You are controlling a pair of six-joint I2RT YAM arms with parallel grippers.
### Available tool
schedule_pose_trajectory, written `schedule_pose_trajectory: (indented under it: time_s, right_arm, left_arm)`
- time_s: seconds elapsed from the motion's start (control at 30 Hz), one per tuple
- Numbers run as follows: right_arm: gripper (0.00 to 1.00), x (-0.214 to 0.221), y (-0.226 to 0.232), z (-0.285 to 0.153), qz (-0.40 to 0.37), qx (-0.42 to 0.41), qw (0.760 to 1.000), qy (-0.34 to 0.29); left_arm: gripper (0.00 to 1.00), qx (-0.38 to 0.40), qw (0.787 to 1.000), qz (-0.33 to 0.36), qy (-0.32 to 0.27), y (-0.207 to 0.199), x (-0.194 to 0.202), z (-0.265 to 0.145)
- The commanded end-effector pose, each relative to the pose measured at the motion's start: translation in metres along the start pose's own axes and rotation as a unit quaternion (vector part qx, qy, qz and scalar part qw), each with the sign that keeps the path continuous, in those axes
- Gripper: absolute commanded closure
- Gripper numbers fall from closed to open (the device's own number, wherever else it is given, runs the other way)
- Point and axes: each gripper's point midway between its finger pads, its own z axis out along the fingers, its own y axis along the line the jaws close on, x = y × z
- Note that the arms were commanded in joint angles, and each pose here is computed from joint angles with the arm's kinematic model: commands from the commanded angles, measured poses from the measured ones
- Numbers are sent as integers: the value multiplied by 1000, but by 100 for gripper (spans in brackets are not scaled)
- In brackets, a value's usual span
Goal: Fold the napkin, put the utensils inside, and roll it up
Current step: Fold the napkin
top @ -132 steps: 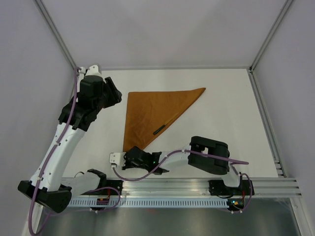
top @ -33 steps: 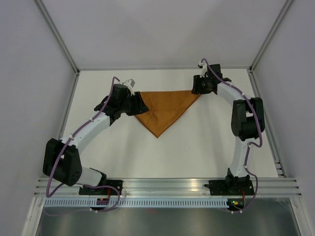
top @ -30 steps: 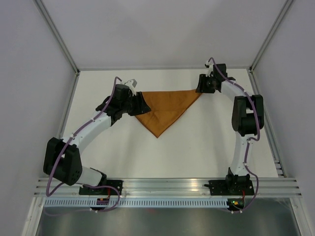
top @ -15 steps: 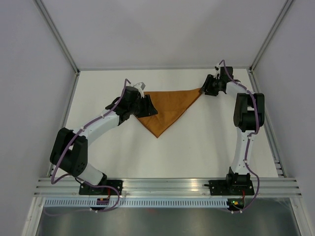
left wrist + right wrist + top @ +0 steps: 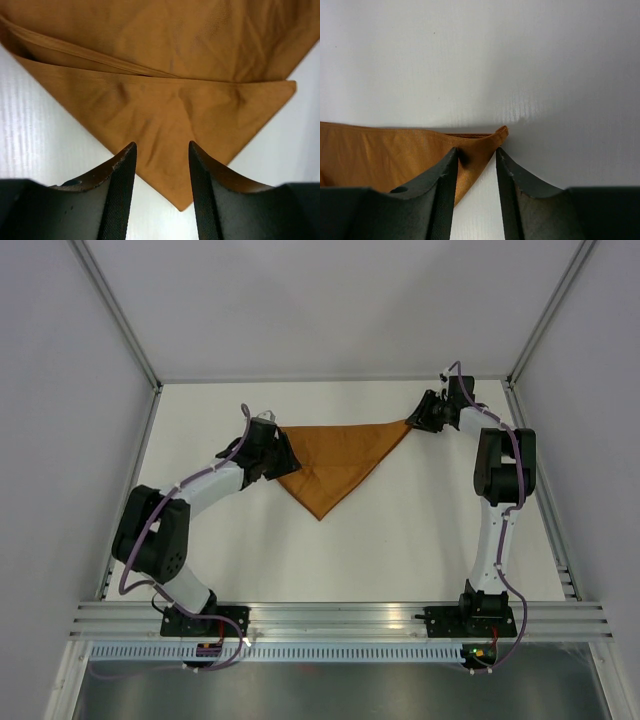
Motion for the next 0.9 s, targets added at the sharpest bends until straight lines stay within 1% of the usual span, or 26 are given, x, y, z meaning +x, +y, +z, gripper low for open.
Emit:
schedule_pose_trajectory:
  time_s: [0.0, 0.2, 0.23, 0.33, 0.57, 0.87]
  right_arm:
    - [58, 8, -9, 6, 22, 5, 1000, 8]
    - [59, 7, -9, 4, 8, 5, 1000, 6]
    - [64, 7, -9, 3, 6, 5, 1000, 5]
    - [67, 6, -9, 2, -1, 4, 1000, 2]
    - [68, 1, -5, -7, -36, -3, 999, -10]
    - [81, -14, 20, -27, -87, -43, 994, -43]
  left_arm:
    - [49, -40, 998, -38, -27, 22, -10, 12]
    - [50, -40, 997, -62, -39, 30, -25, 26]
    - [51, -45, 996, -64, -40, 33, -26, 28]
    - [51, -60, 995, -74, -37, 40, -26, 36]
    - [52, -80, 992, -91, -41, 55, -24, 46]
    - [53, -99, 988, -107, -45, 71, -22, 42]
